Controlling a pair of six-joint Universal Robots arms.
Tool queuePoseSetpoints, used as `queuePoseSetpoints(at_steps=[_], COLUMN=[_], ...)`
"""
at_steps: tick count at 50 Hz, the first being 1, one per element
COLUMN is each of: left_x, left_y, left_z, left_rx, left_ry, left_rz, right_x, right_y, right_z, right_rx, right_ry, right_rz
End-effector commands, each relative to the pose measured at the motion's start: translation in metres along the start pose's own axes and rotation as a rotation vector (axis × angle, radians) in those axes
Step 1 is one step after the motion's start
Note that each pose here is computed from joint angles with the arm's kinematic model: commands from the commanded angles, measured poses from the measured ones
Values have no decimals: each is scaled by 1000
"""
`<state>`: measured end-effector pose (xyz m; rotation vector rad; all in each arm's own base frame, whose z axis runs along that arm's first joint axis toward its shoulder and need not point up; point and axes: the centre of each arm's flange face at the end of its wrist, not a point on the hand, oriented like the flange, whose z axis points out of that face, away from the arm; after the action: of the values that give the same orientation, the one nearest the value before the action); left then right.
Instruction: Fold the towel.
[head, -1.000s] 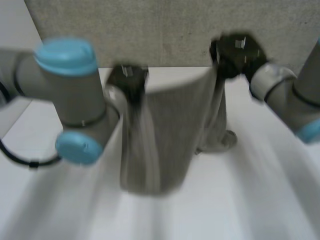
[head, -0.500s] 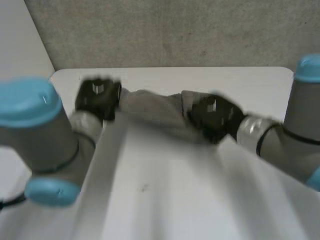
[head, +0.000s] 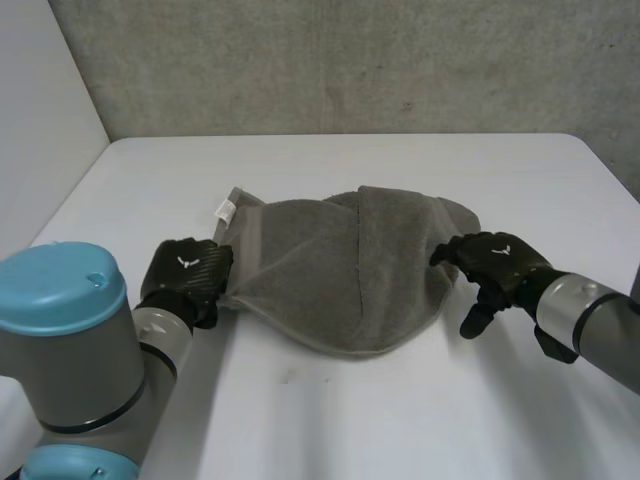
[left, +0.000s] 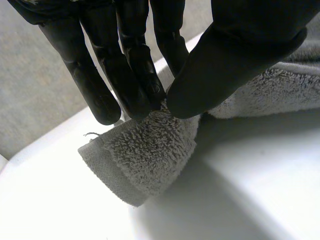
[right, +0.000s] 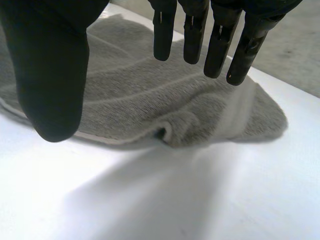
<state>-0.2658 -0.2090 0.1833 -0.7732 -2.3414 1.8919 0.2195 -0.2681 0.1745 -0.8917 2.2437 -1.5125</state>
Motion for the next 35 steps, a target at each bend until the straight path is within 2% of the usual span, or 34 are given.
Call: queuePoseSetpoints(at_steps=[1, 12, 35], left_x=[-5, -8, -16], left_y=[-13, -14, -11], left_z=[-10, -17, -15], left_rx=[47, 55, 40], left_ry=[-8, -11, -37], left_rz=[-12, -14, -20], right_x=[2, 12, 11], right_y=[19, 38, 32], right_z=[12, 50, 89], right_rx=[38, 33, 102], right_ry=[21, 10, 17], right_rz=[-23, 13, -12])
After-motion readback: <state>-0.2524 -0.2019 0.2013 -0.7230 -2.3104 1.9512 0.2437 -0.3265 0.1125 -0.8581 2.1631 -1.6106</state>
